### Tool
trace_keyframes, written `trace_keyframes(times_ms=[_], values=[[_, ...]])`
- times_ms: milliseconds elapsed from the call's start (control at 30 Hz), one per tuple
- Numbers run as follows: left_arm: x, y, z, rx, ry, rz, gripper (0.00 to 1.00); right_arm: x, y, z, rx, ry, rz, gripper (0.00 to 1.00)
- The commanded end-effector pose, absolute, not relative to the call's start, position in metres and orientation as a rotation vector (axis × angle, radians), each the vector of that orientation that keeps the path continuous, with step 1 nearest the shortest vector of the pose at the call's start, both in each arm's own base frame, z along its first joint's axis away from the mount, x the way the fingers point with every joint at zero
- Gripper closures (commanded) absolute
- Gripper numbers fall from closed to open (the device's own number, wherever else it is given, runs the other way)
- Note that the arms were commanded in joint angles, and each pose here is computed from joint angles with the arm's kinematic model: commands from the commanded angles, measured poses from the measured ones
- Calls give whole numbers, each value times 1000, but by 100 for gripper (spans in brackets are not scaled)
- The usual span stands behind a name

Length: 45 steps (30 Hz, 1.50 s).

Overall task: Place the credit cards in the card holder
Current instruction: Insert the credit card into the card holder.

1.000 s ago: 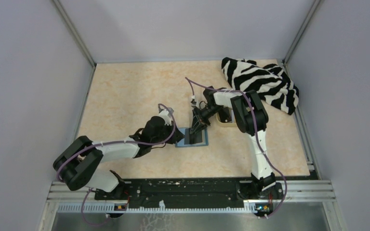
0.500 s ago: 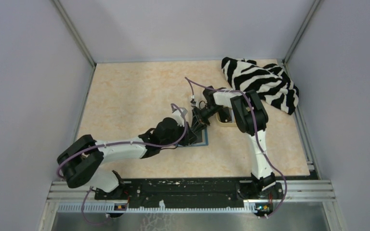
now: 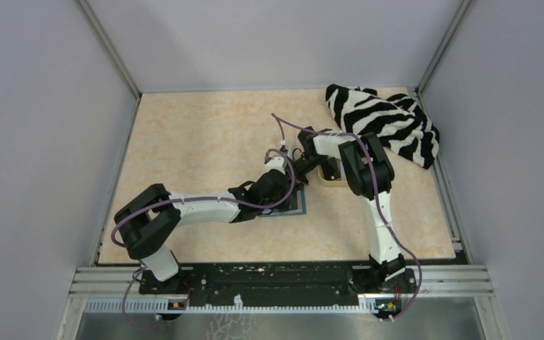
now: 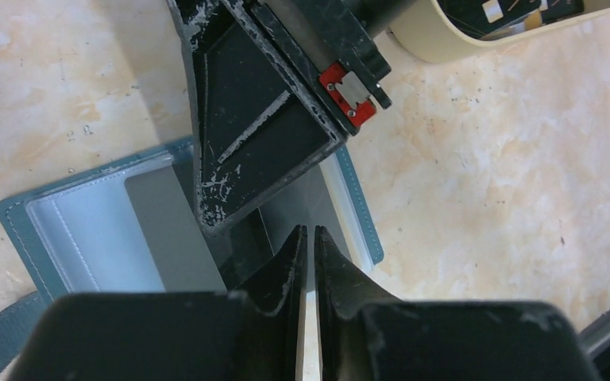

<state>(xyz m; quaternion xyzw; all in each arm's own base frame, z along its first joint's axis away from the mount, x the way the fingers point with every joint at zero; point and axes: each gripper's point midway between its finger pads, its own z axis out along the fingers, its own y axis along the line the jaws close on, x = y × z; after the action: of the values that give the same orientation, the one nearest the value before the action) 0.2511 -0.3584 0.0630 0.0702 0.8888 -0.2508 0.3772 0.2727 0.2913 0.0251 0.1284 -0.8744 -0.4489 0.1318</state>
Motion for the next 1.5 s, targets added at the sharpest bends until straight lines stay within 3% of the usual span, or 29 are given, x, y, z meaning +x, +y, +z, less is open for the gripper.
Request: trace_keyframes(times_ms=[0, 667, 1467], values=[[257, -359, 60, 152, 2280, -592, 88, 279, 289, 5, 449, -2608, -1237, 87], [268, -337, 39, 52, 2291, -422, 75, 279, 290, 7, 456, -2602, -1248, 81], [271, -322, 52, 34, 2250, -375, 70, 294, 283, 38, 577, -2692, -1276, 74]])
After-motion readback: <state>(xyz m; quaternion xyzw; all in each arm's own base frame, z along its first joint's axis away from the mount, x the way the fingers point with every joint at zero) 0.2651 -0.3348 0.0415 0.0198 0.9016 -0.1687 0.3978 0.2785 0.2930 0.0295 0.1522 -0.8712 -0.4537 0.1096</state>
